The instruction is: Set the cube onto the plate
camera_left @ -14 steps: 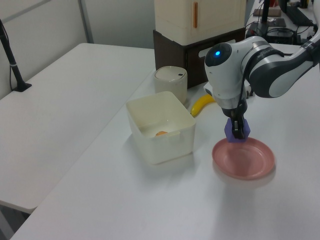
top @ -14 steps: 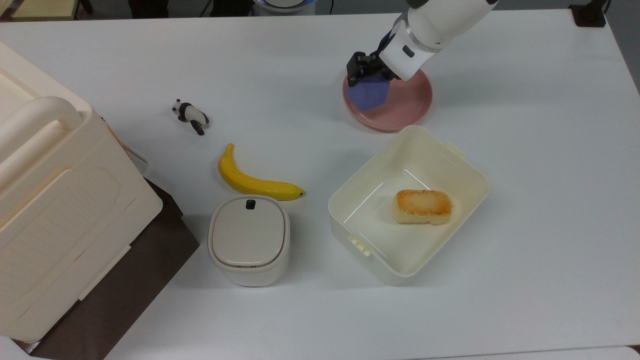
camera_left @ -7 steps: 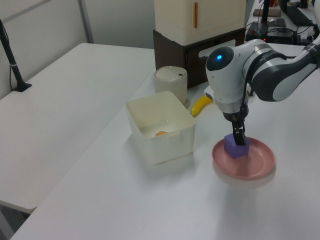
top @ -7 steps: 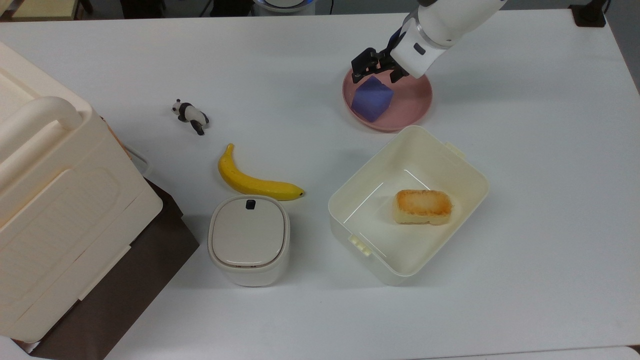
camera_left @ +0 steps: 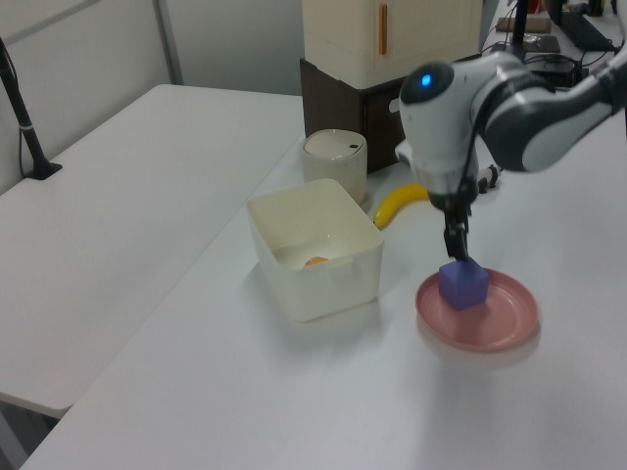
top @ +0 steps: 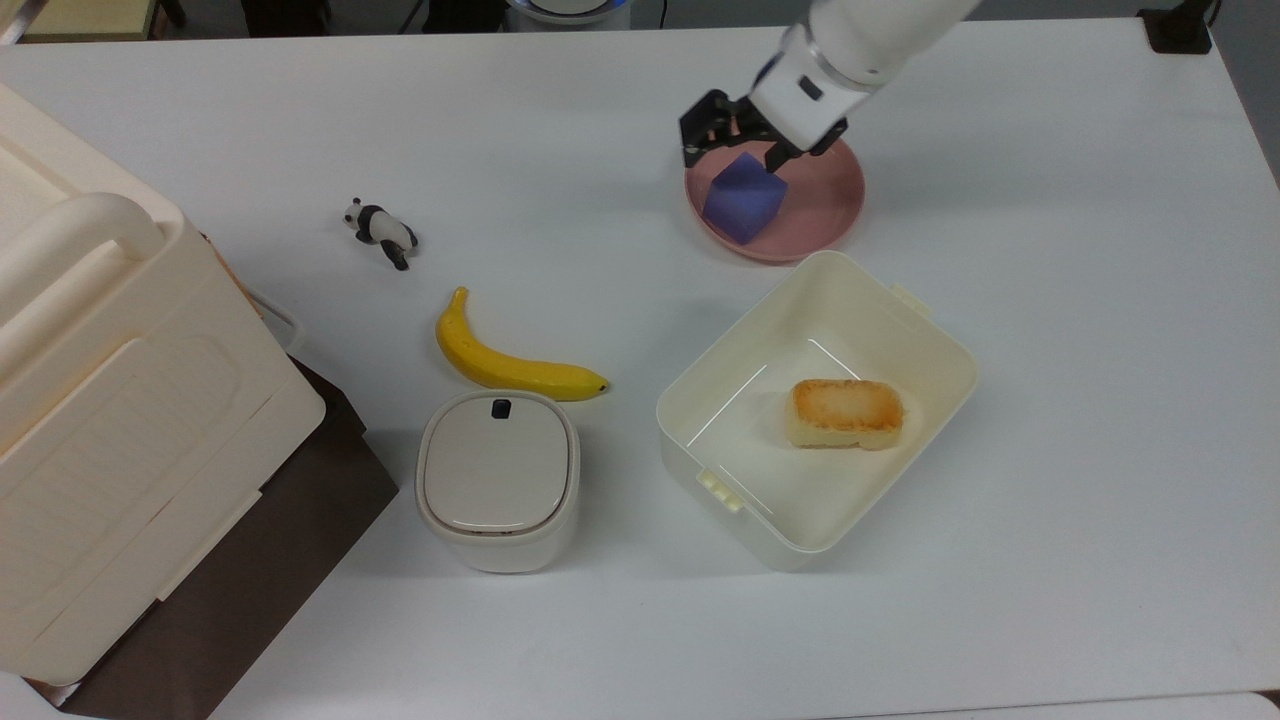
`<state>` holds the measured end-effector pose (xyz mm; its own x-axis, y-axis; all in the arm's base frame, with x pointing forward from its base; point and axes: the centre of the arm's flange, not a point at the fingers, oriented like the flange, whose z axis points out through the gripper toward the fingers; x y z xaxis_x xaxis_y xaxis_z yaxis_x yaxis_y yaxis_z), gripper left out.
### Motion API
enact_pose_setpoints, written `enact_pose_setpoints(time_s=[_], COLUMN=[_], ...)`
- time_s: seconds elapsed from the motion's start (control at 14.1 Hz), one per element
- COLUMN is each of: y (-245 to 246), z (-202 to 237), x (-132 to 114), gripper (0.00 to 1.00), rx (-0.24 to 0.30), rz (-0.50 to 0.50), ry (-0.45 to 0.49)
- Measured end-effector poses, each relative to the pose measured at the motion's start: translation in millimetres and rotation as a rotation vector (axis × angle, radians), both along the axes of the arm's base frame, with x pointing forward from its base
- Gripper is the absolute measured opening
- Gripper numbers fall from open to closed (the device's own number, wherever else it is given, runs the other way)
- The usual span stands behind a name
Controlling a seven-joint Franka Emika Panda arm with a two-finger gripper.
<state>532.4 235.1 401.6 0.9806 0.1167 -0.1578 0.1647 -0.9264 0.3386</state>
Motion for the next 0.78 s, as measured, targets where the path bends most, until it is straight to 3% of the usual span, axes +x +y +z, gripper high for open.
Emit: enact_pose_setpoints(time_s=[0.21,0.42,0.5,0.78], y=[-43.7,-109.8,-152.4,-267.8], z=[50.3,111.7,142.9,212.8], x=[20.8,38.3,42.5,26.7], gripper=[1.0,1.0,1.0,1.0], rx=[0.037,0.132,0.183,0.296], rz=[-0.078,-0.169,-0.21,-0.322], ry=[-0.08,-0.146,-0.182,-0.287])
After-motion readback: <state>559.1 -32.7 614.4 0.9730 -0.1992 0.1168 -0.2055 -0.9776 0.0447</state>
